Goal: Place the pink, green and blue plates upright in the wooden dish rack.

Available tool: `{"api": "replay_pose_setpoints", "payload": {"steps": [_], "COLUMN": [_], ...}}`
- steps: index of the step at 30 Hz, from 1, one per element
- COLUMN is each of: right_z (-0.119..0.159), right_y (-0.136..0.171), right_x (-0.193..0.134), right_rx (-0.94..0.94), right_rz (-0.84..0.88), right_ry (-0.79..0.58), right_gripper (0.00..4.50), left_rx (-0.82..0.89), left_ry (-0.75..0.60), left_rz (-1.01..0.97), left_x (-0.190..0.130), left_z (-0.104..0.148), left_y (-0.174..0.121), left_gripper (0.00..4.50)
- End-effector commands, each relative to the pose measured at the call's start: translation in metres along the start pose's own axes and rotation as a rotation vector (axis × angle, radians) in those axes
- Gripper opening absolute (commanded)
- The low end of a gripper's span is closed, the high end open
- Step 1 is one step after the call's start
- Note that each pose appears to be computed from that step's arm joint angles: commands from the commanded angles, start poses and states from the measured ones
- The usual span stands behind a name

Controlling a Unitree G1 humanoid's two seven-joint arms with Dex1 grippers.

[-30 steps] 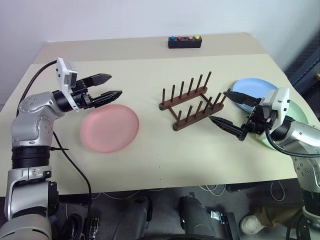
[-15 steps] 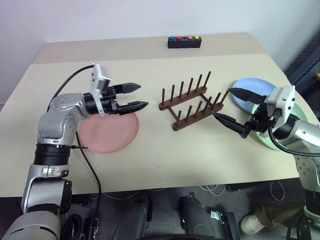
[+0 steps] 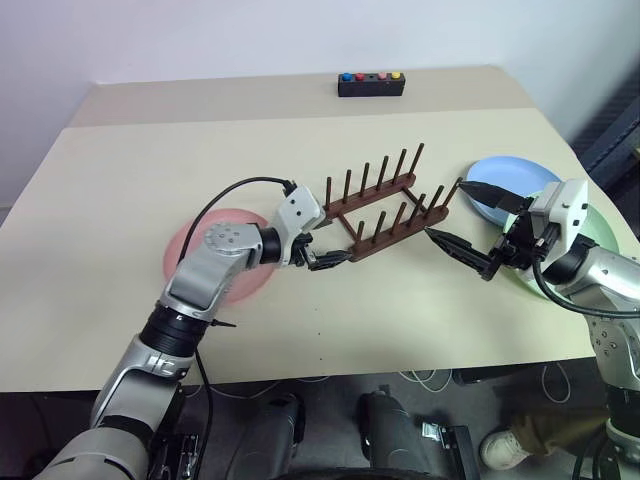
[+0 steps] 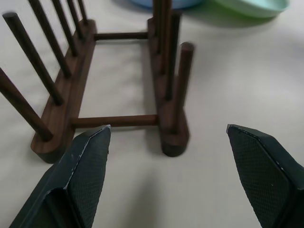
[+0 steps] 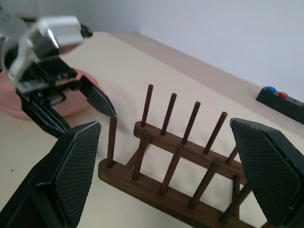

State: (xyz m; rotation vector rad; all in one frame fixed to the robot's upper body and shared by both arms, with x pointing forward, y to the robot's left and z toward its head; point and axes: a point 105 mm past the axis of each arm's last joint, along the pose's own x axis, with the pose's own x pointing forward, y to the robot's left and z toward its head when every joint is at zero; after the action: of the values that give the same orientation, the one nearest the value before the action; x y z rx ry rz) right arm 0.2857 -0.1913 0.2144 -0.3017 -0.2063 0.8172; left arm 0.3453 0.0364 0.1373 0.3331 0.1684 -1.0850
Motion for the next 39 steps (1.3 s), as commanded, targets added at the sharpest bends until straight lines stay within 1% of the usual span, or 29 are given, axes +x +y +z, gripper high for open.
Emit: {"api": "replay_pose_setpoints", "payload": {"steps": [1,2,3,6,11,18,21,24,26,33,36,39], "right_z": [0.014,0.015,0.015,0.016,0.015,0.016,0.017,0.017,0.017,0.016,0.015,0.016], "right_y": [-0.004,-0.005,-0.005,-0.005,-0.002,-0.002,-0.003,-0.003,-0.003,-0.002,-0.004,-0.005], "right_x": [-0.001,-0.001,-0.001,-0.003,-0.006,-0.01,-0.01,-0.009,-0.01,-0.011,-0.012,-0.013], "right_rx": [-0.052,-0.055,-0.059,-0.063,-0.064,-0.067,-0.071,-0.072,-0.071,-0.069,-0.067,-0.066], "right_rz": [-0.018,-0.021,-0.025,-0.033,-0.04,-0.053,-0.054,-0.054,-0.053,-0.053,-0.057,-0.058], "right_ry": [-0.045,-0.046,-0.046,-0.045,-0.04,-0.036,-0.037,-0.038,-0.037,-0.032,-0.031,-0.032], "right_gripper": [4.47,4.47,4.47,4.47,4.47,4.47,4.5,4.5,4.5,4.5,4.5,4.5], "left_rx": [0.054,0.058,0.085,0.056,0.068,0.018,-0.031,-0.024,-0.019,-0.032,-0.022,-0.016], "left_ry": [0.042,0.078,0.086,0.071,0.11,0.122,0.118,0.124,0.13,0.116,0.091,0.042], "left_rz": [0.018,0.035,0.046,0.021,0.073,0.075,0.044,0.052,0.064,0.088,0.103,0.078], "left_x": [0.019,0.022,0.025,0.029,0.034,0.04,0.044,0.045,0.044,0.04,0.035,0.025], "left_z": [0.002,-0.004,-0.006,-0.005,-0.011,-0.015,-0.016,-0.017,-0.019,-0.017,-0.009,0.002], "left_y": [-0.005,-0.003,-0.003,-0.011,-0.006,-0.011,-0.017,-0.018,-0.017,-0.012,-0.005,0.005], "left_gripper": [4.01,4.01,4.01,4.01,4.01,4.01,3.17,1.68,0.76,0.73,0.73,0.73]}}
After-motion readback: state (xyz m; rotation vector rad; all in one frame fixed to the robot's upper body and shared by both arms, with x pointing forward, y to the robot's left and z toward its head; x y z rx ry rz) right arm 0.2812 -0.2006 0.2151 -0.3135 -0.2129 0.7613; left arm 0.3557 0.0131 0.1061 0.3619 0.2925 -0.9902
